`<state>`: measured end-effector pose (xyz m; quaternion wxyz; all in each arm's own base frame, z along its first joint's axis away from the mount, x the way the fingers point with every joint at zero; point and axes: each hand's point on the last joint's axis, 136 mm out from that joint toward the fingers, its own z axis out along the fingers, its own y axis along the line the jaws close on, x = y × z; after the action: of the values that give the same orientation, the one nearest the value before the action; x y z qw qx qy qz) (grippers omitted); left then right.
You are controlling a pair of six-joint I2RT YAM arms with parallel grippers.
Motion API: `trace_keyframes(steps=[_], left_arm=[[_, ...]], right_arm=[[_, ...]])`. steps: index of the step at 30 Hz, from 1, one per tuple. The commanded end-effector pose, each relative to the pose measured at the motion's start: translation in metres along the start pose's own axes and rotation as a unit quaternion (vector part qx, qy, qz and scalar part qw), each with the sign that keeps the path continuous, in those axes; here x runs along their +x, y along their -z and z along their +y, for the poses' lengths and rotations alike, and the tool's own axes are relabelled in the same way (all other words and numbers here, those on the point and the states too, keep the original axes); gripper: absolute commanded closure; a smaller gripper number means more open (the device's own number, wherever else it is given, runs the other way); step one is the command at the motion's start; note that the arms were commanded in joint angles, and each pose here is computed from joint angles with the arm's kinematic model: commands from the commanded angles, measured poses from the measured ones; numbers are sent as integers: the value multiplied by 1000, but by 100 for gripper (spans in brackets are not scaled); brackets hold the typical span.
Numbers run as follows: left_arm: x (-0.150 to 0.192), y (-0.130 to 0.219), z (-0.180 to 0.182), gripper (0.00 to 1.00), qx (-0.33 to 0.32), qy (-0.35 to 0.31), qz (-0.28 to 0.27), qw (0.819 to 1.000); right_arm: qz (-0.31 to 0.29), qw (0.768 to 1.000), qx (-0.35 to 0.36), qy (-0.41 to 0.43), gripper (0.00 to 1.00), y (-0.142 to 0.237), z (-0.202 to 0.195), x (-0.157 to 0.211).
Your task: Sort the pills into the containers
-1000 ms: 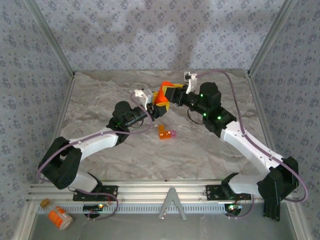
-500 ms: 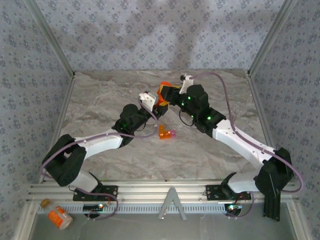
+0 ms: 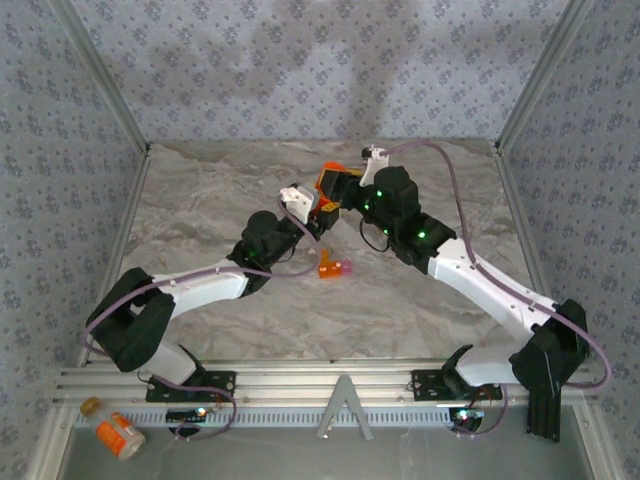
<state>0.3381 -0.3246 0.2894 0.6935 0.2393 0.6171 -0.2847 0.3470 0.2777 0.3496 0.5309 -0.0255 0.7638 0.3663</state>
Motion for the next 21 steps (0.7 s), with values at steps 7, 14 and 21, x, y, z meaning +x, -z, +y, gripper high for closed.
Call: trace_keyframes(steps=[7,14,21], left_arm=[[-47,2,2,100,3,13,-78,997],[-49,7,0,100,24,29,-77,996],[-57,17,-11,100,127,80,-72,986]], right_arm=[[27,997,-78,12,16,34,35,-19],[0,993,-113,37,10,72,40,-44],[30,987,-149,52,8,83,24,-58]])
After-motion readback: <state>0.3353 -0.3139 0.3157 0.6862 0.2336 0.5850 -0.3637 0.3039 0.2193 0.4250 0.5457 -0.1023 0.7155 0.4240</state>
